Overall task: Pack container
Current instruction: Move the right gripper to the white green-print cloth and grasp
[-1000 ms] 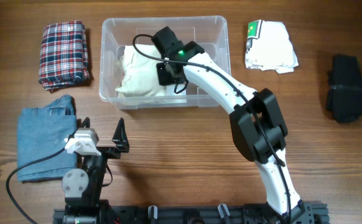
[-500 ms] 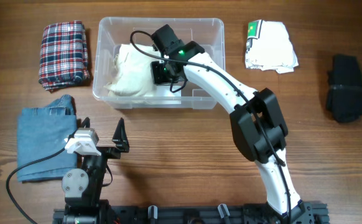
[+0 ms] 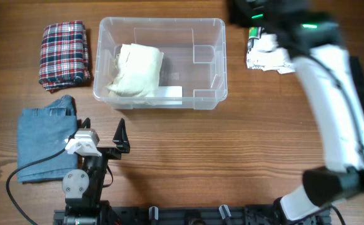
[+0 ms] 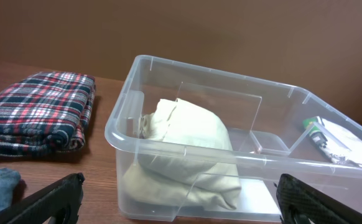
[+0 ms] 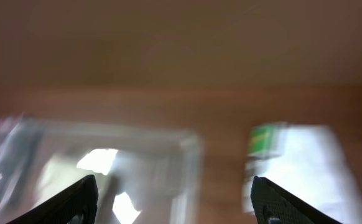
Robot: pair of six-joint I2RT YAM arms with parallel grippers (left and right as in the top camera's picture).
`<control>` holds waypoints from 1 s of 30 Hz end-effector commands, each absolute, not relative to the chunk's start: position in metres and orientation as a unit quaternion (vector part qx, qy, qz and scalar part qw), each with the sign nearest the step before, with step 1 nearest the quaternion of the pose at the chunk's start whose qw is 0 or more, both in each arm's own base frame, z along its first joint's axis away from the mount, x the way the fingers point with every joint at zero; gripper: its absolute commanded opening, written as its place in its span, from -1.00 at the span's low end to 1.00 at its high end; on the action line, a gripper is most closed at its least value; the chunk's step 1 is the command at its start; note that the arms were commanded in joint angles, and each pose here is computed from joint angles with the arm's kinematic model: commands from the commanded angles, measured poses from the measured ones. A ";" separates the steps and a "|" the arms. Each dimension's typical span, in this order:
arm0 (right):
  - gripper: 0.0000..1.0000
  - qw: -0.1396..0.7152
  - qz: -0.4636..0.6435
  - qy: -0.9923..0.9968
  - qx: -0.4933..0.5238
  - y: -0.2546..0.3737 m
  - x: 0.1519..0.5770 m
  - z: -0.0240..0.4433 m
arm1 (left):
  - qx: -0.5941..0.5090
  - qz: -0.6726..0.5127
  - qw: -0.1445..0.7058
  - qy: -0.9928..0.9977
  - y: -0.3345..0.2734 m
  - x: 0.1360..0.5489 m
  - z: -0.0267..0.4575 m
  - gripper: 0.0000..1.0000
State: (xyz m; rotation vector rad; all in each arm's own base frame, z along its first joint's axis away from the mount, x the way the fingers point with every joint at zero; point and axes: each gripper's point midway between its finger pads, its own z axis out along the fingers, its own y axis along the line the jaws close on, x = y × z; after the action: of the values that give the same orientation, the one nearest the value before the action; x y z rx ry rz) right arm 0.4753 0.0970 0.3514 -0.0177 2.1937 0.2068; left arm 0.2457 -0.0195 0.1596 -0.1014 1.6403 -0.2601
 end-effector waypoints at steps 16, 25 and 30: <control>0.81 0.271 -0.119 0.945 -0.139 0.008 0.561 0.112 | -0.034 -0.113 0.673 0.730 -0.021 0.245 0.158 1.00; 0.83 0.245 -0.087 0.953 -0.157 0.019 0.573 0.044 | -0.034 -0.113 0.673 0.730 -0.021 0.245 0.158 0.99; 0.83 0.220 -0.087 0.956 -0.175 0.020 0.571 0.007 | -0.034 -0.113 0.673 0.730 -0.021 0.245 0.158 1.00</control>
State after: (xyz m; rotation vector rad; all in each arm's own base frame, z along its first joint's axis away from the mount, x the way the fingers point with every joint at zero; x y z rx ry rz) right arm 0.5751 0.0121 0.0366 -0.4038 2.6087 -0.2662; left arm 0.2457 -0.0195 0.1596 -0.1014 1.6403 -0.2601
